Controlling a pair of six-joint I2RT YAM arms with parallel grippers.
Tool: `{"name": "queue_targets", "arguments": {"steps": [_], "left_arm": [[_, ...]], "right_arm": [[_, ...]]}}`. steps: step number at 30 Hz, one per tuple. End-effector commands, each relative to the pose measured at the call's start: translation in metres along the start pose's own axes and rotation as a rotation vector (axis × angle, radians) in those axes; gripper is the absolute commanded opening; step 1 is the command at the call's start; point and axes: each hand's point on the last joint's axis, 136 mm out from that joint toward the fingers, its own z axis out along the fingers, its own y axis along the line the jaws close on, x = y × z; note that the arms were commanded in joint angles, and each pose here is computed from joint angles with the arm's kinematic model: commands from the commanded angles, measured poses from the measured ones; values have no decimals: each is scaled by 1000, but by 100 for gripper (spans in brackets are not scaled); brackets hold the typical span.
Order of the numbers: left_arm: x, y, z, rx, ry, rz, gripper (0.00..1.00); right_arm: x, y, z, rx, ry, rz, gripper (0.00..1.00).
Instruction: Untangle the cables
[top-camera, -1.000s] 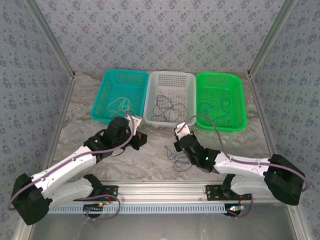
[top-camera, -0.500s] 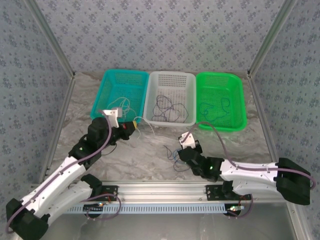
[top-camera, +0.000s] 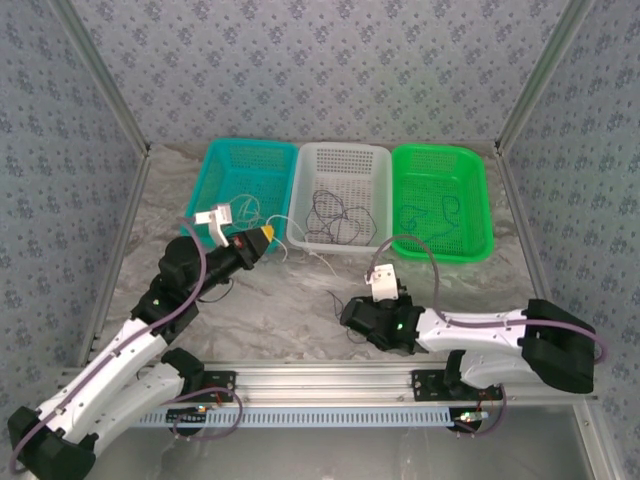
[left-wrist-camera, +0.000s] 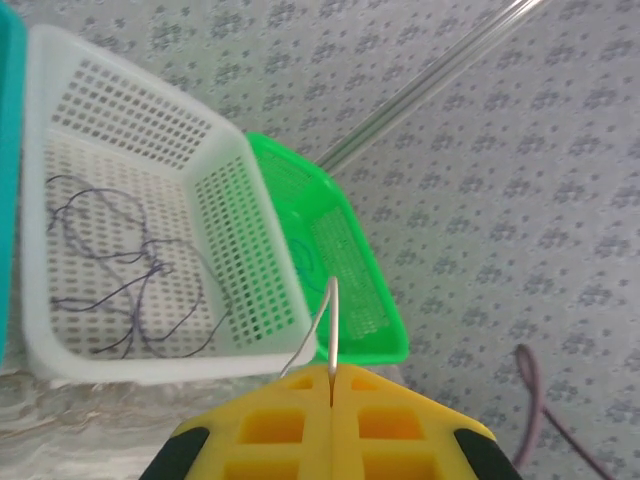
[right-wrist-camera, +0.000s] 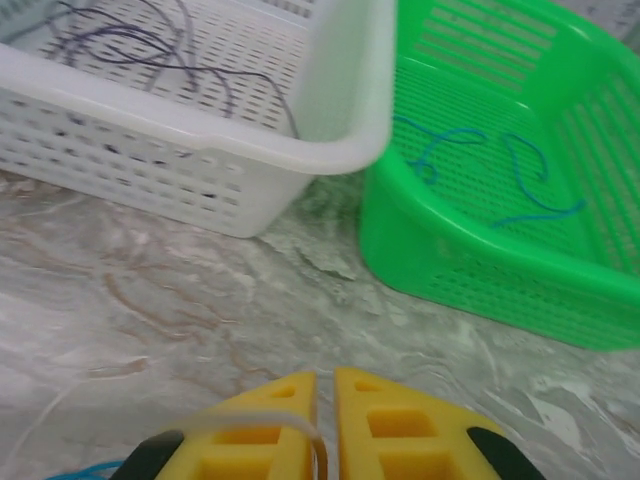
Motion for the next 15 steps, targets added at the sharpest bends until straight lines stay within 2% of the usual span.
{"name": "queue_targets", "arguments": {"steps": [1,7,15], "left_arm": [[-12,-28,-2,125,-30,-73,0],[-22,-41,-11,154,-59,-58,0],[-46,-73,-20,202,-100,-5,0]], "right_arm": [[4,-9,4,72,15,21,17],[19,-1,11,85,72,3,18],[15,-4,7,78,55,29,20]]}}
